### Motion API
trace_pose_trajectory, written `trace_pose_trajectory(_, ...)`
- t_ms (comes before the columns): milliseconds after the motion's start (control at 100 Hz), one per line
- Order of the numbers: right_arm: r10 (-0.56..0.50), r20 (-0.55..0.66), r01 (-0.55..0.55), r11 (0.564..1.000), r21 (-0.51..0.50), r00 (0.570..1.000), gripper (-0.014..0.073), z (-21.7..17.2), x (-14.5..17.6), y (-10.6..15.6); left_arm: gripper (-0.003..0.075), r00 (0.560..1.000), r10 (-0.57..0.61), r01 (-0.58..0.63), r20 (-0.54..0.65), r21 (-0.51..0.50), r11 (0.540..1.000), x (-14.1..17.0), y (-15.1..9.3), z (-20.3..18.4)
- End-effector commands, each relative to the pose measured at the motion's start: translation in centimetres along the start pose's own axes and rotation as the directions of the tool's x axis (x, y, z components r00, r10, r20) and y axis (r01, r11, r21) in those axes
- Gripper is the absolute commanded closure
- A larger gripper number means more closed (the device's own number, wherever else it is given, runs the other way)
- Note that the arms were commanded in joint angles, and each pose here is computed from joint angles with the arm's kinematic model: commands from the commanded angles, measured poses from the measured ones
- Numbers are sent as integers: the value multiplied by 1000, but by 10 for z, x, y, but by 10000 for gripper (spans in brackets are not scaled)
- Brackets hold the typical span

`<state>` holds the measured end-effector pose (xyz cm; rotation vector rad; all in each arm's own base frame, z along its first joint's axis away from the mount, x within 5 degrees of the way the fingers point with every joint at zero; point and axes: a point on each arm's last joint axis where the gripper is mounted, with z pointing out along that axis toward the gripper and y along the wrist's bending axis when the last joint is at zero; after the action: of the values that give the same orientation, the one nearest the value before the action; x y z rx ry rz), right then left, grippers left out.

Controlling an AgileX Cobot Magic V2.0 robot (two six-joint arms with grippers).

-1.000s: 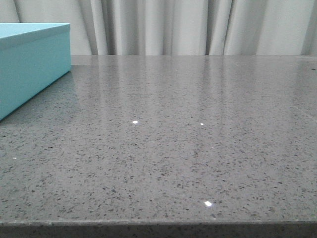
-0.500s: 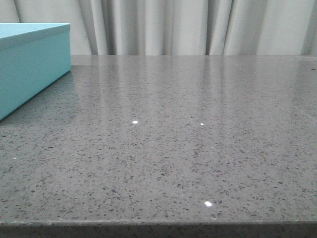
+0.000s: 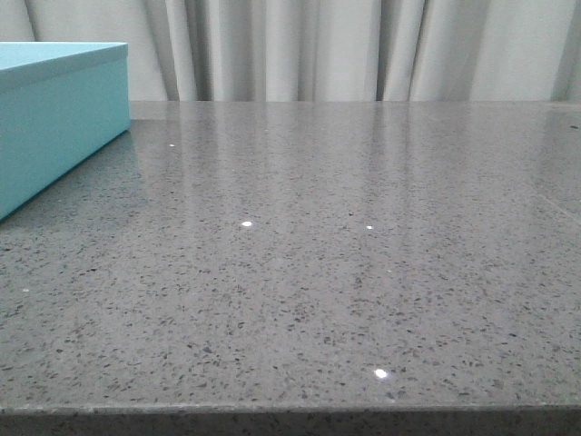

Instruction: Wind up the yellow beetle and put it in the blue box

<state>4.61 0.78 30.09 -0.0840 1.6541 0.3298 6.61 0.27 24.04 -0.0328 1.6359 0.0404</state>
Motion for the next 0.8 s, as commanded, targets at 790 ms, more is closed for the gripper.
trace_pose_trajectory(790,-29,92,31,999,-25,995,660,-1,-15,4,741,976,-52,49,211,21,999,33,0,-10)
